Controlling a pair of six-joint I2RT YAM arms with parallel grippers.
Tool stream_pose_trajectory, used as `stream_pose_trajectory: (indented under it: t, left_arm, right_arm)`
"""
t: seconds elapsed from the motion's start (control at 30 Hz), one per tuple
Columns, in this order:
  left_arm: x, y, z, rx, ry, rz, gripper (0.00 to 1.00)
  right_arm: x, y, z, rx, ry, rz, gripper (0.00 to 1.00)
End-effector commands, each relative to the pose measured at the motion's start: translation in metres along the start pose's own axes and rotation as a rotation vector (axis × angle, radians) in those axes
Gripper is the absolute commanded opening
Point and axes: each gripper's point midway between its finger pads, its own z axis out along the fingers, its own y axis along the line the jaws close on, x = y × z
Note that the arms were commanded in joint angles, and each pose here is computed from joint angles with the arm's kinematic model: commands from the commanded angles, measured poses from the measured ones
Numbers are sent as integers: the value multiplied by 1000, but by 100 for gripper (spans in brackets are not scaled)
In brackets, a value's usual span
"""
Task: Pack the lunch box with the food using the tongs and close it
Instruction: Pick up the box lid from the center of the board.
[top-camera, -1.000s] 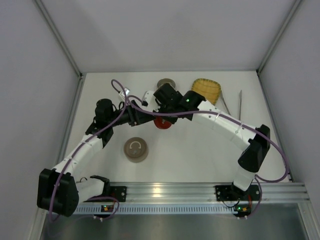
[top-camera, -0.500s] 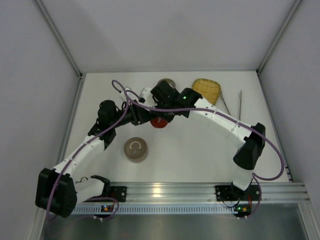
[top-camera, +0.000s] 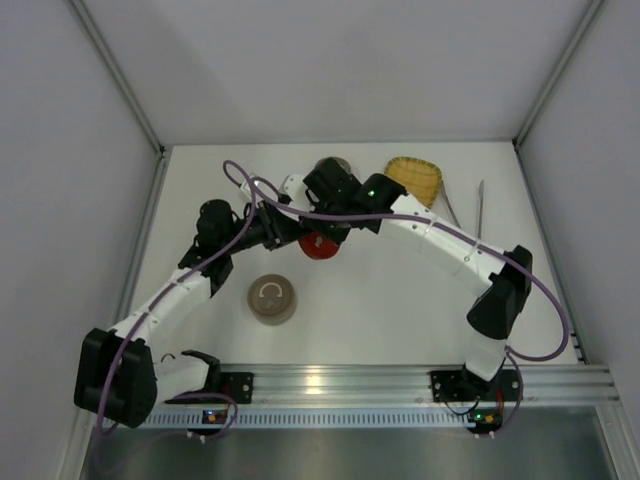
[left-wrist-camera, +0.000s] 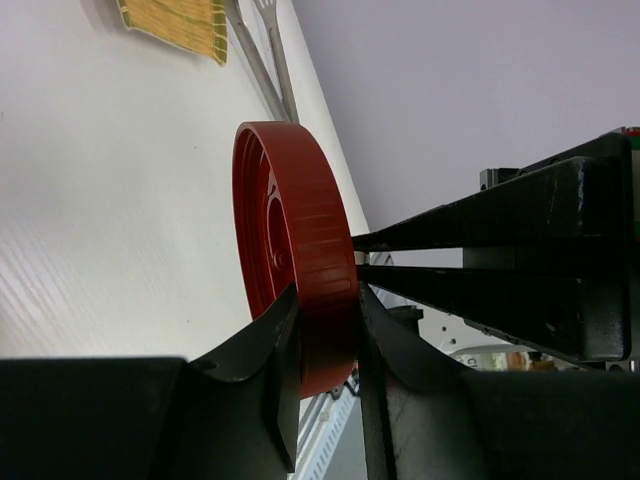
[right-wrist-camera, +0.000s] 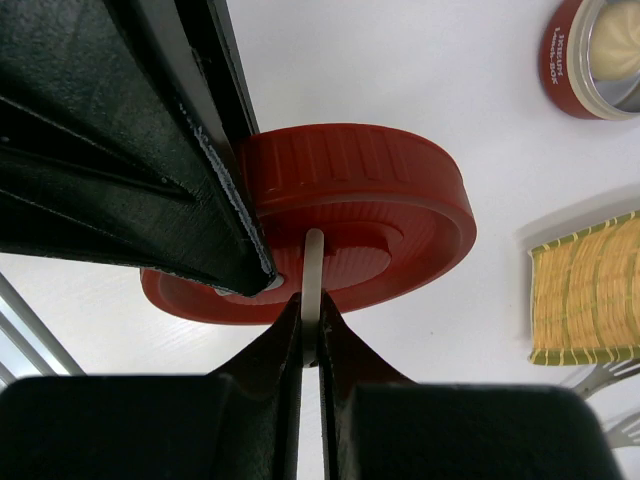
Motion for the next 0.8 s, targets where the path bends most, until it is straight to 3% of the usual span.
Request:
stream_pose_trajectory:
  t: [0.0, 0.47, 0.77]
  left_arm:
    - [-21, -24, -2, 102, -64, -34, 0]
    - [-31, -39, -14, 198, -87, -142, 0]
    - [-29, -49, -17, 241, -76, -153, 0]
  right_arm:
    - [-21, 10, -29, -79, -107, 15, 0]
    - [-21, -14, -39, -106, -201, 104, 18]
    - [-28, -32, -56, -119, -330, 162, 22]
